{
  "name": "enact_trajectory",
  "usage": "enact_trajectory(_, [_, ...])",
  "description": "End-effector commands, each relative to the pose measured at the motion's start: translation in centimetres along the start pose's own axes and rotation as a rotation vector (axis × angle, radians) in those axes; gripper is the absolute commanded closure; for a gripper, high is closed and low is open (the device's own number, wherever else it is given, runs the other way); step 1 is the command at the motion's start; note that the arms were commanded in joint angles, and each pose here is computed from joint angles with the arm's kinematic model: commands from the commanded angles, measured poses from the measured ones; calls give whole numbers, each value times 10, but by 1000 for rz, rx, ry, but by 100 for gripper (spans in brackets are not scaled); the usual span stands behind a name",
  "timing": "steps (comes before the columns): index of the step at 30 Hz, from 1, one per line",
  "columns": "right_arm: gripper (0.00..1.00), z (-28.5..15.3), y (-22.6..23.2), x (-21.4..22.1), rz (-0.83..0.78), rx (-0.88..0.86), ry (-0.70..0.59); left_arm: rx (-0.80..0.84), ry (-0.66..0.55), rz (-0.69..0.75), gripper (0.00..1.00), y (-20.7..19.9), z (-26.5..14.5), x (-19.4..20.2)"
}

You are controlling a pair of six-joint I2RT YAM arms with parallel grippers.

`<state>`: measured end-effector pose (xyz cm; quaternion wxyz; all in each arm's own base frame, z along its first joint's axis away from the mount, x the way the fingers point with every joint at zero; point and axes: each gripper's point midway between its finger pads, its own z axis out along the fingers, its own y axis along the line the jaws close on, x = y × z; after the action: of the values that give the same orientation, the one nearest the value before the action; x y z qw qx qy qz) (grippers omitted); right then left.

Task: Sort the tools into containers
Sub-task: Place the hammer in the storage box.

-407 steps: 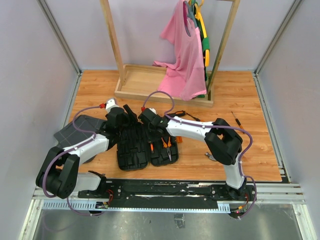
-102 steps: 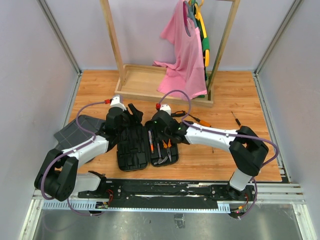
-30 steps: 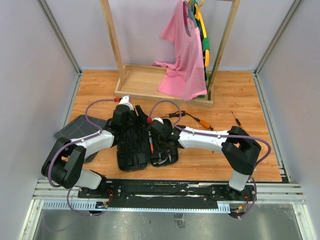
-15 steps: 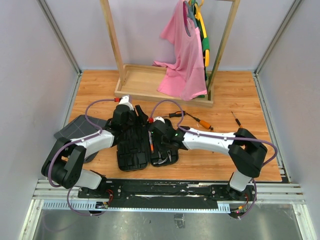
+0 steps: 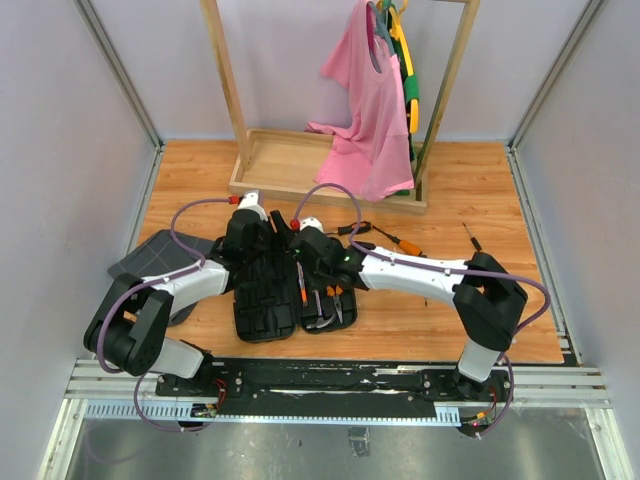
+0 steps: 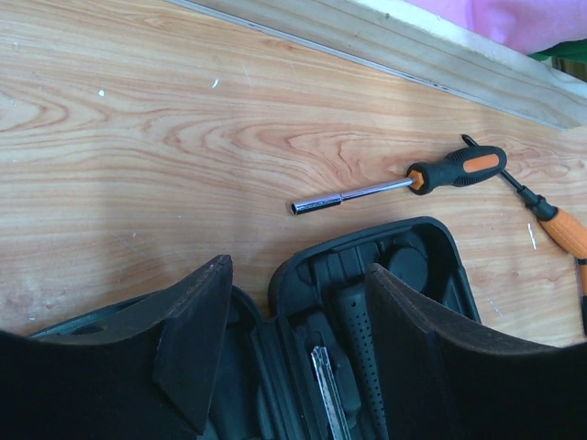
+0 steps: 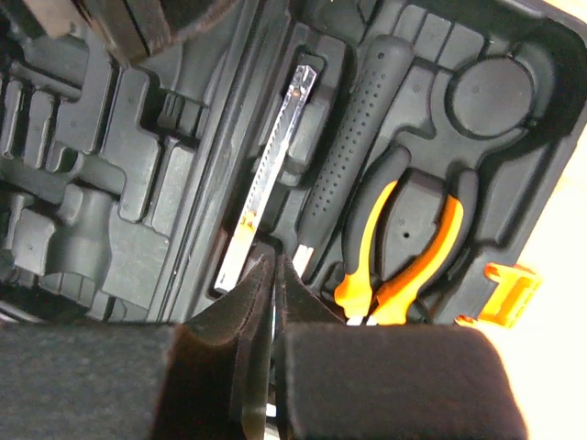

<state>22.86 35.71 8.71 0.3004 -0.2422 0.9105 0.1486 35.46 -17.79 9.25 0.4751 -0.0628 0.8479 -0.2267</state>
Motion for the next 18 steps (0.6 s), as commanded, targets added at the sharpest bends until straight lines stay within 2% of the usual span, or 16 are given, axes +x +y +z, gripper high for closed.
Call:
enact_trajectory(1, [97, 12, -13, 0, -9, 61, 38, 10, -30, 7, 36, -8, 2, -13])
enact_trajectory(11, [98, 26, -22, 19, 9, 89, 109, 10, -30, 7, 37, -8, 3, -13])
enact_trajectory(18, [99, 33, -15, 27, 24, 49, 134, 7, -28, 7, 37, -8, 3, -12])
